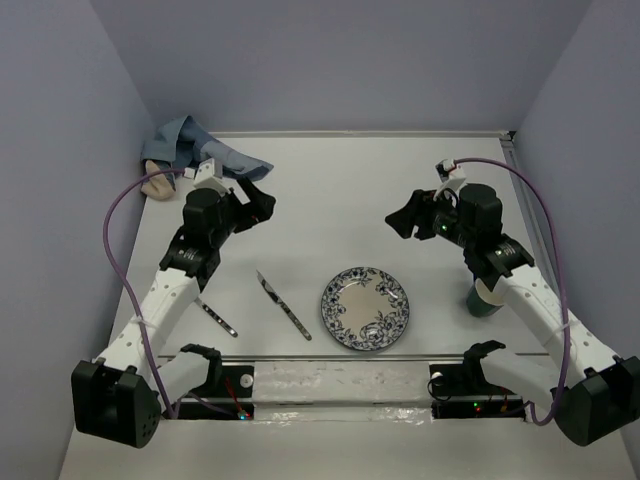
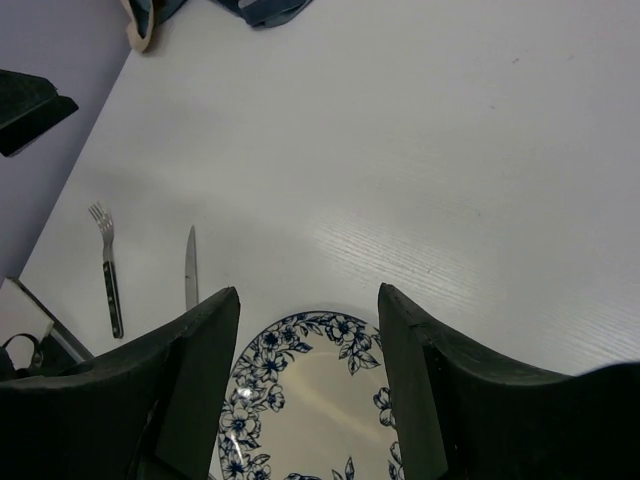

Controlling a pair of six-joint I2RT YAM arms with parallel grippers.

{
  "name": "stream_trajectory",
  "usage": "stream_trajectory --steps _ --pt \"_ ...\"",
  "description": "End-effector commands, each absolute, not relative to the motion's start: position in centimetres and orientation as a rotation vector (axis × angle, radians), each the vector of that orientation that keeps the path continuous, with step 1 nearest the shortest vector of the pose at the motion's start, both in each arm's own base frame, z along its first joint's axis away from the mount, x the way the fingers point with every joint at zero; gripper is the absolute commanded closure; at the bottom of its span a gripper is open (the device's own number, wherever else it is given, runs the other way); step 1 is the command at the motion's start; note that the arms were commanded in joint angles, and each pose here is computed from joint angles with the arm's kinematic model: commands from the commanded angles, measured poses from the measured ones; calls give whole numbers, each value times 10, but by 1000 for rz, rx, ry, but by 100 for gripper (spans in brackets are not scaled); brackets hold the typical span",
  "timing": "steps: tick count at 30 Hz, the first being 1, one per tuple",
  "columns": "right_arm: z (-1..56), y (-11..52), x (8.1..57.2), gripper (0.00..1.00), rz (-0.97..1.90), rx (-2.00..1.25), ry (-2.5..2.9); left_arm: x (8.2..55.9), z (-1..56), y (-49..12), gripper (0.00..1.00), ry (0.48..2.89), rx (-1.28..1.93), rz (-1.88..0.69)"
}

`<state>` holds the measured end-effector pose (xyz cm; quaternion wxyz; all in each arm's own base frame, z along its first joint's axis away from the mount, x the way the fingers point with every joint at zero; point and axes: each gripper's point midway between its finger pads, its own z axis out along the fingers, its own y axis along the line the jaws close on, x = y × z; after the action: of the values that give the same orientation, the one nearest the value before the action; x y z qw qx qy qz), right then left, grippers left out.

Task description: Set the dinner table for one person

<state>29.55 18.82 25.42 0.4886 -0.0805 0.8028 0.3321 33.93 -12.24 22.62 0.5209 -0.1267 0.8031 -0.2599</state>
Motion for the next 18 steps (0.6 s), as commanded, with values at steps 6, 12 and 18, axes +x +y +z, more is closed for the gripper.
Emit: stream_trajectory --steps 6,12,18 --pt "260 196 301 38 817 -216 1874 385 253 -84 1 1737 -499 -482" --pt "257 200 299 38 834 -231 1877 441 218 -58 1 1786 -620 -227" --pt "245 204 292 38 853 -243 1905 501 183 -34 20 1857 -634 -11"
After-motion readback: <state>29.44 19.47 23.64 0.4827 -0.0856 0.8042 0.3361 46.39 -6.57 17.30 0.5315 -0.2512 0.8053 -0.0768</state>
